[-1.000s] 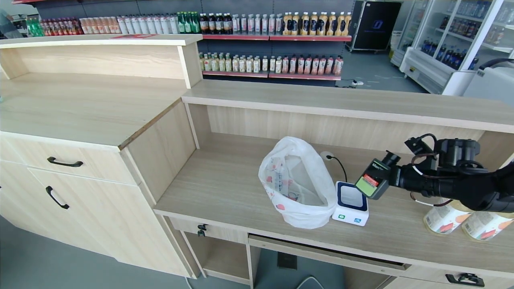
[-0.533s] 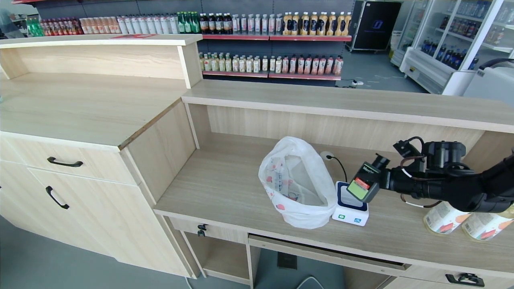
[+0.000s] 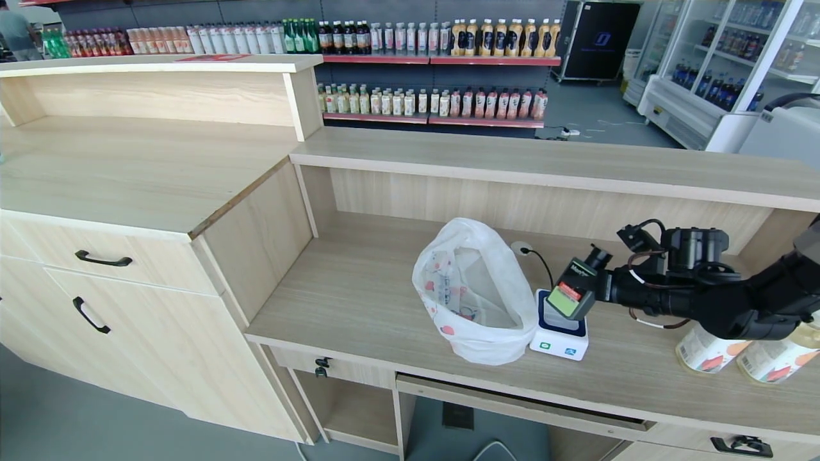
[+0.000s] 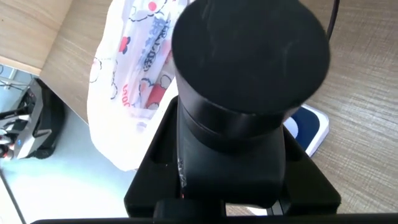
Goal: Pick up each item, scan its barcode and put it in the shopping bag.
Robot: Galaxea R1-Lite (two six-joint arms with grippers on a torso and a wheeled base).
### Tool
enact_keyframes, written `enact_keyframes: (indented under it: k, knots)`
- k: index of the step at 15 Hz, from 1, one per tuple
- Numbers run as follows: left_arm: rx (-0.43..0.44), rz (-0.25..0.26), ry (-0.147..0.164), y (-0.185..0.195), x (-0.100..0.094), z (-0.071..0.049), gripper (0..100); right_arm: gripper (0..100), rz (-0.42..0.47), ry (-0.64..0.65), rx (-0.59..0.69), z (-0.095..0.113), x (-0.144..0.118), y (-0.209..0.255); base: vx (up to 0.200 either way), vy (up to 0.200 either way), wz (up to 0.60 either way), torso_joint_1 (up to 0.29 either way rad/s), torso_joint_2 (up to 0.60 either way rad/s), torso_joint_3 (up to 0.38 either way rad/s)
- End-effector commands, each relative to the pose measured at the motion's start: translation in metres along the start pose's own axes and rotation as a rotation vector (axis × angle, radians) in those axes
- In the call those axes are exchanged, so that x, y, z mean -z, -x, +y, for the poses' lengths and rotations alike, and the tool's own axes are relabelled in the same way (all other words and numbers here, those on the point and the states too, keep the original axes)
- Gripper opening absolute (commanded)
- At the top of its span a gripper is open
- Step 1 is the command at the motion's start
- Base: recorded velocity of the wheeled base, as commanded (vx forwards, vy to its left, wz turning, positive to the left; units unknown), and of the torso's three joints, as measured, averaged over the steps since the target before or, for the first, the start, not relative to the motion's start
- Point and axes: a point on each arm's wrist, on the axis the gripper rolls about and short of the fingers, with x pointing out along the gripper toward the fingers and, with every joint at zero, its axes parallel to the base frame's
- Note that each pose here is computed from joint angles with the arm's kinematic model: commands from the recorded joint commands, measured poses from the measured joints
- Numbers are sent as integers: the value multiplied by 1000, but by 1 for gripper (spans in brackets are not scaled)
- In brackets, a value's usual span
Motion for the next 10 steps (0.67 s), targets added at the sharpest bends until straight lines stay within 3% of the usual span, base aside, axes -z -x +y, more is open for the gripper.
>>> enact_keyframes:
  k: [1, 10]
  knots:
    - [0, 2, 0, 0, 0, 0, 100, 0, -5, 0, -5, -1, -2, -5, 0, 0, 0, 0, 0, 0]
    - [0, 2, 0, 0, 0, 0, 100, 0, -2, -8, -18, -2, -2, -14, 0, 0, 0, 0, 0, 0]
